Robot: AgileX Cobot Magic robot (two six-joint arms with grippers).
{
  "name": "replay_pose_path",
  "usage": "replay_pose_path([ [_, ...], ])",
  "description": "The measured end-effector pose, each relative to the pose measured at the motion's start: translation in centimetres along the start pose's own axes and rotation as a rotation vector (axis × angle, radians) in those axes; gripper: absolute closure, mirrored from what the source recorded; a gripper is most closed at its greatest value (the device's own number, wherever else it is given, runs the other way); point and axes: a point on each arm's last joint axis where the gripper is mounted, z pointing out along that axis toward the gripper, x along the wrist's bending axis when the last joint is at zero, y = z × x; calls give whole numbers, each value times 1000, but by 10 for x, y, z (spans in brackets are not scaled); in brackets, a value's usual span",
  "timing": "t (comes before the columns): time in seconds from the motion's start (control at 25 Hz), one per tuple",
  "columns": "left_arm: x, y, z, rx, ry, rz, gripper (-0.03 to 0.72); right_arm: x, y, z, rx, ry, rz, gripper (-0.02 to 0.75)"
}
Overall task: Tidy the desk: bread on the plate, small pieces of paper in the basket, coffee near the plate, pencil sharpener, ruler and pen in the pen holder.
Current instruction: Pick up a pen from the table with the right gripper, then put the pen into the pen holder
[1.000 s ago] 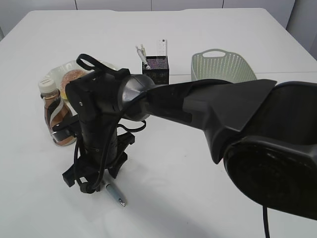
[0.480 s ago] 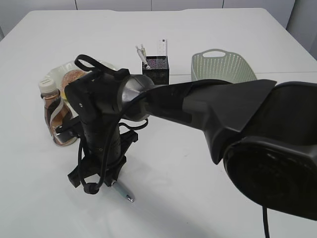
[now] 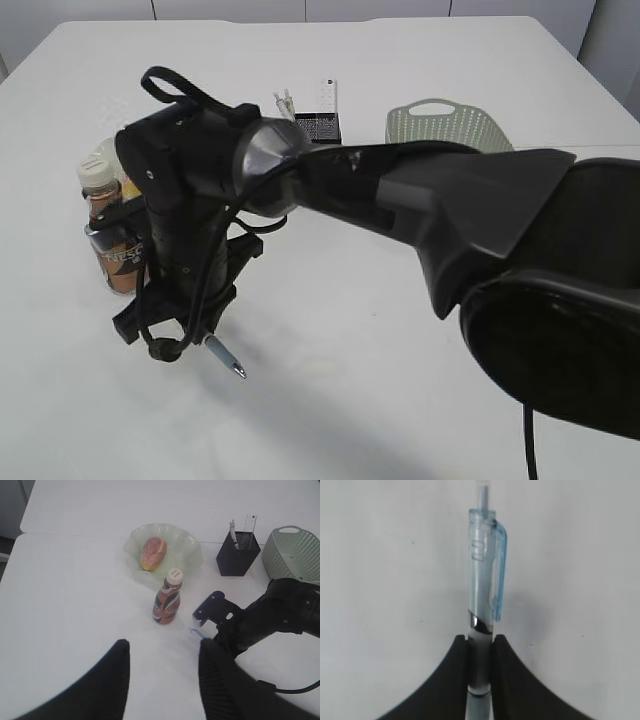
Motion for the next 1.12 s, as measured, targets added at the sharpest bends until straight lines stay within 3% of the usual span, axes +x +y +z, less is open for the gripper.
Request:
replay_pose_path([
  [0.4,-1,0,0,2,-7,-2,359,-1,-2,-55,-87,-11,-4,643],
  [0.72,-3,-1,0,9,-31,-10,363,-11,-51,-84,-9,-100,-35,643],
  [1.12,-3,-1,0,10,-35,-11,364,-13,-121,-111,-314,-91,-82,643],
])
